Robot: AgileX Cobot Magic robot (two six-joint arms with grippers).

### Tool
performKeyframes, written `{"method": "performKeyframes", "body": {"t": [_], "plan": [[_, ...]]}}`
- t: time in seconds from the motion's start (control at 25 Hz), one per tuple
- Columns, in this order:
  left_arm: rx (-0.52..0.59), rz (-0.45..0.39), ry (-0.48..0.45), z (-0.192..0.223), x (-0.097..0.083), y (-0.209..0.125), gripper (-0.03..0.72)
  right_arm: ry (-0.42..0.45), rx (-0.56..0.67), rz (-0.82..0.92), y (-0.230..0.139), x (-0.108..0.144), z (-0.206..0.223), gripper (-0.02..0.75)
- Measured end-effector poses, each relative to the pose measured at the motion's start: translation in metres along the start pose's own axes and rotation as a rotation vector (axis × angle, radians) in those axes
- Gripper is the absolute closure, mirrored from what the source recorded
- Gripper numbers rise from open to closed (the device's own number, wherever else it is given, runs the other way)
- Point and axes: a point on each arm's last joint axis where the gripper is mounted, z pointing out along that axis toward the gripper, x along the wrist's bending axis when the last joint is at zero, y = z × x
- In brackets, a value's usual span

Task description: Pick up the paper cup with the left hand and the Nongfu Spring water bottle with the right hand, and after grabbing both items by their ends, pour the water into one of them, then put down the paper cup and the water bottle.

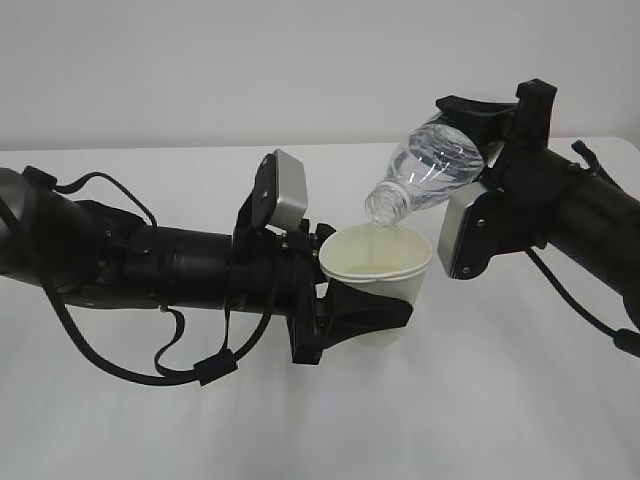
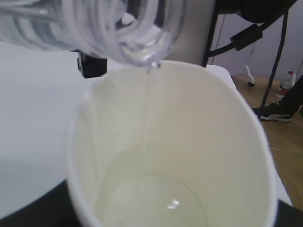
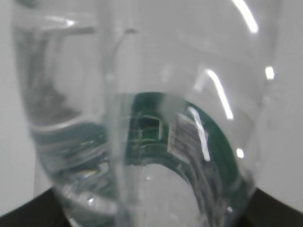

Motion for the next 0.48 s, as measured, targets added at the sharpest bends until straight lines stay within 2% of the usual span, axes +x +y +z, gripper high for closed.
{"method": "performKeyframes", "body": {"t": [0.48], "plan": [[-0.001, -0.001, 0.002, 0.0, 0.0002, 0.0001, 0.265, 0.0, 0.0, 0.0, 0.0, 0.0, 0.0, 0.318]]}}
